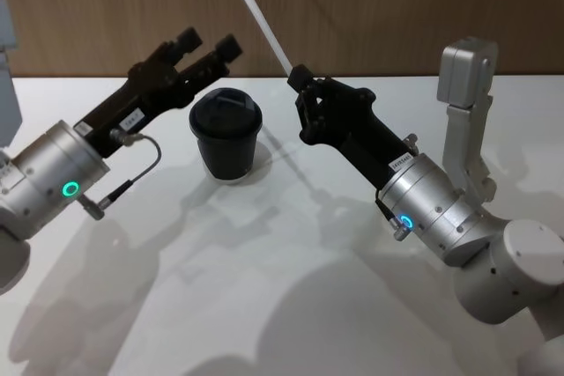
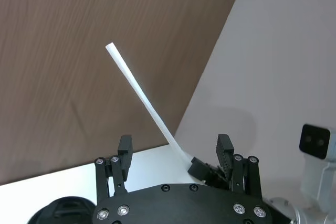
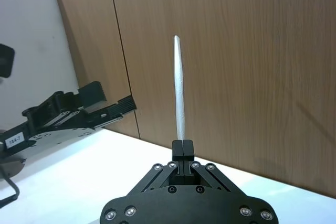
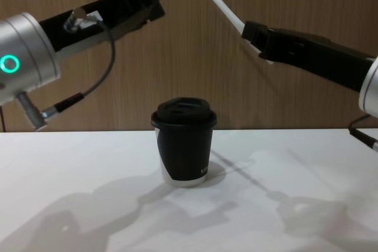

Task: Pick up the straw with one hand, pass it to the other hand, and insert it into the cup.

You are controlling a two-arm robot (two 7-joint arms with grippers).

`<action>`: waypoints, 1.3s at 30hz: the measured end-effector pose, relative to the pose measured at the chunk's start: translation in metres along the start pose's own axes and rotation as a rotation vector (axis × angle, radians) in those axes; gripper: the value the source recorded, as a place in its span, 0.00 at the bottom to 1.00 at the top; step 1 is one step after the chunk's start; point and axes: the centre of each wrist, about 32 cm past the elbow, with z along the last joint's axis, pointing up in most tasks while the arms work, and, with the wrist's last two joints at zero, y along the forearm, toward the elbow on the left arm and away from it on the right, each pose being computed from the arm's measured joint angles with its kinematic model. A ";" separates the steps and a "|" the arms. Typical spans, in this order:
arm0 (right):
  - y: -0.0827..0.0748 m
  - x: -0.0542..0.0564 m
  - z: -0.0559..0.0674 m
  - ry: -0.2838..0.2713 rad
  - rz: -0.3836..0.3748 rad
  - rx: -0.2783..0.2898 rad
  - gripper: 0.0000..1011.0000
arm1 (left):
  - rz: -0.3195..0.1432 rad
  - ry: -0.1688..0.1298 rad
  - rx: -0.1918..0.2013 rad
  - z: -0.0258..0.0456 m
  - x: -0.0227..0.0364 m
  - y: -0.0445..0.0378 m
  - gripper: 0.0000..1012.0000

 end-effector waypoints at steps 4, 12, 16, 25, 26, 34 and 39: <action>0.000 0.000 0.000 0.000 0.000 0.000 0.00 | -0.015 0.058 -0.012 -0.0033 0.0059 -0.0083 0.99; 0.000 0.000 0.000 0.000 0.000 0.000 0.00 | -0.031 0.139 -0.026 -0.0084 0.0142 -0.0224 0.99; 0.000 0.000 0.000 0.000 0.000 0.000 0.00 | -0.037 0.174 -0.033 -0.0104 0.0175 -0.0288 0.99; 0.000 0.000 0.000 0.000 0.000 0.000 0.00 | -0.047 0.250 -0.045 -0.0150 0.0240 -0.0426 0.99; 0.000 0.000 0.000 0.000 0.000 0.000 0.00 | -0.048 0.259 -0.045 -0.0156 0.0250 -0.0443 0.99; 0.000 0.000 0.000 0.000 0.000 0.000 0.00 | -0.057 0.300 -0.050 -0.0188 0.0285 -0.0530 0.99; 0.000 0.000 0.000 0.000 0.000 0.000 0.00 | -0.065 0.317 -0.050 -0.0202 0.0304 -0.0578 0.99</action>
